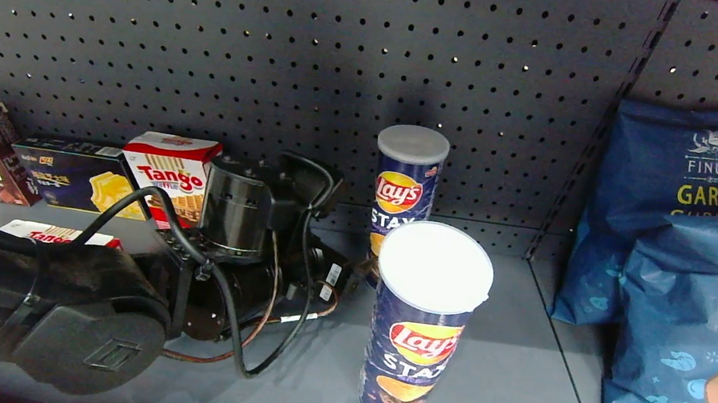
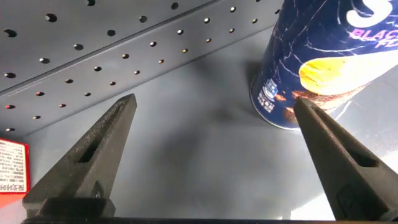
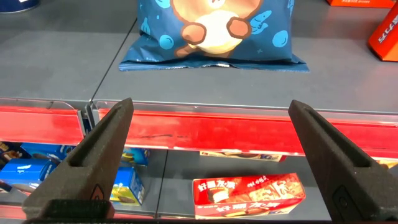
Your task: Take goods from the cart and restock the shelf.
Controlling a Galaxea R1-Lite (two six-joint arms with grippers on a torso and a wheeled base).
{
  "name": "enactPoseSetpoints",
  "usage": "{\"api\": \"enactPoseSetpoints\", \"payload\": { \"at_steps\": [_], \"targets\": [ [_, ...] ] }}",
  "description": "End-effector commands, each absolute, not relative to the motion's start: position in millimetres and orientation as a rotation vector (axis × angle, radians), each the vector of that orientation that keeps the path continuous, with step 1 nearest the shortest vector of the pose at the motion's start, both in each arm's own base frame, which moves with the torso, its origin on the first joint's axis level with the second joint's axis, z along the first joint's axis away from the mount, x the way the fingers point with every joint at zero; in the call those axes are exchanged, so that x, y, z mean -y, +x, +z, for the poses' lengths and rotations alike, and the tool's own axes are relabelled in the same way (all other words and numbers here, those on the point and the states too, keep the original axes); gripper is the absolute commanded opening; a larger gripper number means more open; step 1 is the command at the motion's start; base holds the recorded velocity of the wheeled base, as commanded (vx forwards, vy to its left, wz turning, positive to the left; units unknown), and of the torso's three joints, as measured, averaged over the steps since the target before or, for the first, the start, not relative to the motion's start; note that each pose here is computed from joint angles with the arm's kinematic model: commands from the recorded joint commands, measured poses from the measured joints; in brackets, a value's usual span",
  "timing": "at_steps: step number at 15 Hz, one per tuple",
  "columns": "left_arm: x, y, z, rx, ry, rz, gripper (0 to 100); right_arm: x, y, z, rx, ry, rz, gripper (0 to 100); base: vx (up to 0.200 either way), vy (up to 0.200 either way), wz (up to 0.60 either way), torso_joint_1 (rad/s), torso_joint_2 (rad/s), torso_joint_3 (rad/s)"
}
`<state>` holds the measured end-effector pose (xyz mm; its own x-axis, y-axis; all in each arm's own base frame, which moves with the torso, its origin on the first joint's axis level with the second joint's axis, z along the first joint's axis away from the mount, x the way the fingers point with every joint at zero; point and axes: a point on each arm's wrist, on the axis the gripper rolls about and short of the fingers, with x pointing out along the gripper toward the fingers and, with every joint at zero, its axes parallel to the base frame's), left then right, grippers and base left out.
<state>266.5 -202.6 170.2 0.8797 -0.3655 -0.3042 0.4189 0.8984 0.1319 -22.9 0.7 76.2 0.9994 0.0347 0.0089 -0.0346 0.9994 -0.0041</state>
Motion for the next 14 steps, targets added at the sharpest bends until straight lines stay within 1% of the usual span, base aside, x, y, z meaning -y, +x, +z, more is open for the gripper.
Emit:
{"api": "enactPoseSetpoints", "payload": {
  "at_steps": [1, 3, 6, 12, 14],
  "targets": [
    [202.0, 265.0, 168.9, -0.282, 0.199, -0.412, 100, -0.7, -22.8, 76.4, 0.009, -0.005, 0.035, 100, 0.000, 0.000, 0.00, 0.000, 0.00, 0.000],
    [198.4, 260.4, 174.5, -0.269, 0.195, -0.413, 100, -0.7, -22.8, 76.3, 0.008, -0.005, 0.035, 100, 0.000, 0.000, 0.00, 0.000, 0.00, 0.000],
    [197.3, 259.0, 173.8, -0.273, 0.196, -0.414, 100, -0.7, -22.8, 76.3, 0.008, -0.005, 0.035, 100, 0.000, 0.000, 0.00, 0.000, 0.00, 0.000],
    [203.5, 267.5, 173.1, -0.267, 0.191, -0.414, 100, -0.7, -22.8, 76.3, 0.008, -0.005, 0.035, 100, 0.000, 0.000, 0.00, 0.000, 0.00, 0.000],
    [201.0, 266.1, 173.7, -0.267, 0.191, -0.409, 100, -0.7, -22.8, 76.3, 0.008, -0.005, 0.035, 100, 0.000, 0.000, 0.00, 0.000, 0.00, 0.000]
  ]
}}
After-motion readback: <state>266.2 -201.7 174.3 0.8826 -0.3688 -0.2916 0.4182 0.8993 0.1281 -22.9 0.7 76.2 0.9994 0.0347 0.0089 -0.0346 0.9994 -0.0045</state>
